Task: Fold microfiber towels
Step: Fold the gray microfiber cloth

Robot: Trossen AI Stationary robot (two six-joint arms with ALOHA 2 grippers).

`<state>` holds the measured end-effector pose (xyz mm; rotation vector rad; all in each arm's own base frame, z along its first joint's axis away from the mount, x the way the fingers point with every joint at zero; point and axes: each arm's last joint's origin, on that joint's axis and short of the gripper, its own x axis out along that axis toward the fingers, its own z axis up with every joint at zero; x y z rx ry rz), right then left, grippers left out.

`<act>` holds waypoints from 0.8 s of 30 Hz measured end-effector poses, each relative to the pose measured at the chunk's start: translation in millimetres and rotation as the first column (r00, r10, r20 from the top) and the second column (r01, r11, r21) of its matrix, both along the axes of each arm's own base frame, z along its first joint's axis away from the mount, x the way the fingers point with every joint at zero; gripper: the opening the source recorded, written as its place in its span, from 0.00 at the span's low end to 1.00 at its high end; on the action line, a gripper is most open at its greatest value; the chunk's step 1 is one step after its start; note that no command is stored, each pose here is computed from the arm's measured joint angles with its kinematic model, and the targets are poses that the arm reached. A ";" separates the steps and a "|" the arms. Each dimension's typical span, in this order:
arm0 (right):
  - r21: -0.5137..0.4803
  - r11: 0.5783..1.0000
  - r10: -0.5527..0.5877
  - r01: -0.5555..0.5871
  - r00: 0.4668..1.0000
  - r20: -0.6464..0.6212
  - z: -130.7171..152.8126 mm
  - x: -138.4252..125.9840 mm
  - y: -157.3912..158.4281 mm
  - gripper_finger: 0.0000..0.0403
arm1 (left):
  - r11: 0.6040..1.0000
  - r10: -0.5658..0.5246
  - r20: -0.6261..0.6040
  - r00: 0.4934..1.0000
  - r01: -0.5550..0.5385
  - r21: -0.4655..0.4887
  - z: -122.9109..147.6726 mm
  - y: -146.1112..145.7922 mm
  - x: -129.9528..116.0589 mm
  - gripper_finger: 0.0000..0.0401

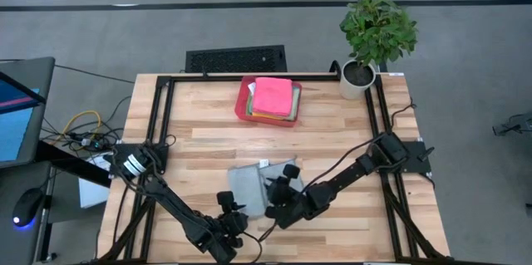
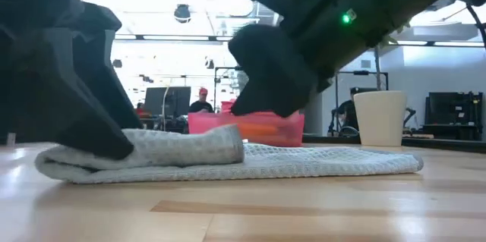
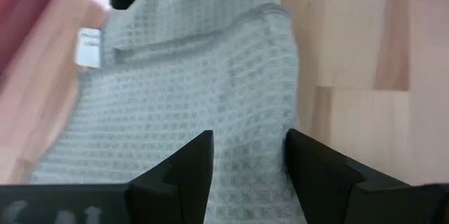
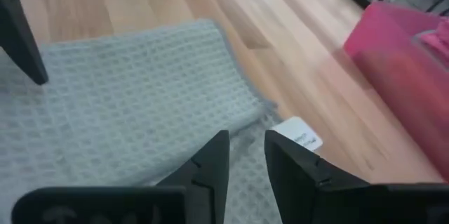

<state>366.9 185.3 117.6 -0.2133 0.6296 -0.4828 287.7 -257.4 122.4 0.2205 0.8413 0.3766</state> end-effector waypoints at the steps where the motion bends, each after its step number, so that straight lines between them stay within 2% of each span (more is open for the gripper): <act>1: -0.007 1.000 -0.006 0.006 1.000 0.006 1.4 -0.3 -0.1 0.29 | 1.000 0.002 0.007 1.000 -0.002 0.010 1.0 0.6 -0.2 0.42; 4: 0.013 1.000 -0.013 0.012 0.999 0.051 6.4 1.7 1.2 0.29 | 1.000 0.007 0.035 0.999 -0.008 0.023 4.1 0.7 0.4 0.42; 10: 0.158 0.983 0.065 -0.093 0.982 0.175 9.9 6.7 22.3 0.29 | 1.000 0.005 0.040 0.999 -0.005 -0.002 4.1 -0.7 1.5 0.42; 18: 0.258 0.947 0.130 -0.190 0.964 0.233 -27.9 5.0 49.9 0.29 | 1.000 0.006 0.049 0.999 -0.004 -0.024 4.4 -1.9 2.8 0.42; 24: 0.268 0.950 0.117 -0.162 0.978 0.175 -45.4 2.3 47.5 0.29 | 0.998 0.000 0.017 1.000 0.001 -0.060 5.1 -1.3 5.6 0.42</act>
